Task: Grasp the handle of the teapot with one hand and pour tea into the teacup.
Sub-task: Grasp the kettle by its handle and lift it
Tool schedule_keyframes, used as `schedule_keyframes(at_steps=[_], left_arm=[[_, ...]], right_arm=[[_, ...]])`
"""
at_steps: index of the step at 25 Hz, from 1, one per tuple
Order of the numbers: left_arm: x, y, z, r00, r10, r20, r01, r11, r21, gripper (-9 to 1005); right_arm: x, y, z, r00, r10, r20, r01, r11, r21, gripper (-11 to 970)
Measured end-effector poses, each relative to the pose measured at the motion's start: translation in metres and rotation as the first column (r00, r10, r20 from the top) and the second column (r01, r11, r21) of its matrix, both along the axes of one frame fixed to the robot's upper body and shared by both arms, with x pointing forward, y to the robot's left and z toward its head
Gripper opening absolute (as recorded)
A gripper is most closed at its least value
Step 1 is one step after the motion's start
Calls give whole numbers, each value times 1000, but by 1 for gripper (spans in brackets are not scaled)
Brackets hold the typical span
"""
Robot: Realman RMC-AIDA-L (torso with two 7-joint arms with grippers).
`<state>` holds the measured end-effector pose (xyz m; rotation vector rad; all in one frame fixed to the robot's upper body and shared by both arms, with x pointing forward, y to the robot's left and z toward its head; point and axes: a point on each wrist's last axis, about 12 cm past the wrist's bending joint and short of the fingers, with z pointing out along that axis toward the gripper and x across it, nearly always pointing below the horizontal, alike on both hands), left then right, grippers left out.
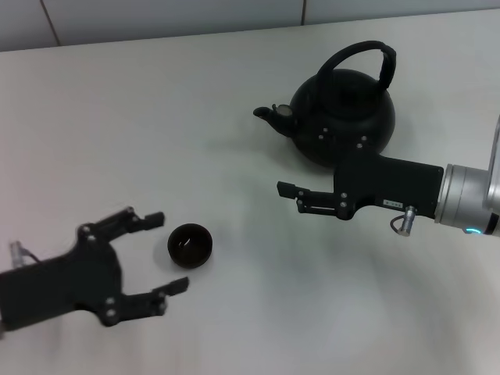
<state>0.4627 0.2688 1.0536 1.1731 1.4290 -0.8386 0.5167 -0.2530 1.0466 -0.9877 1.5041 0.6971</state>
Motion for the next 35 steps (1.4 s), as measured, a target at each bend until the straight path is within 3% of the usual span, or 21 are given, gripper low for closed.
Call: schedule_keyframes(at_steps=[4,7,11,27,30,32,35], left_arm=[[7,21,23,999,-44,-19,45,998,31,867],[12,34,31,997,-48,-61,56,990,129,866],[18,41,34,995,-31,-98,50,978,203,864],[18,35,30,989,-59,-137,93,963,254,863],[18,34,30,985,-52,-163,93,962,257,863],[18,34,29,983,-47,-177,92,962,256,863],[17,34,29,982,-51,-183,98,962,255,863]], right_arm=[[0,-2,-1,1000,-28,-6,28,1000,11,772],[-2,-6,-2,998,-65,-7,65,997,35,771],[-6,-10,-5,996,-86,-7,87,995,41,771],[-20,-24,-9,980,-196,14,193,974,119,772],[-29,-26,-10,961,-262,92,243,954,177,771],[-37,-34,-14,910,-393,134,356,904,236,770],[-42,-40,-18,870,-471,144,428,868,251,771]])
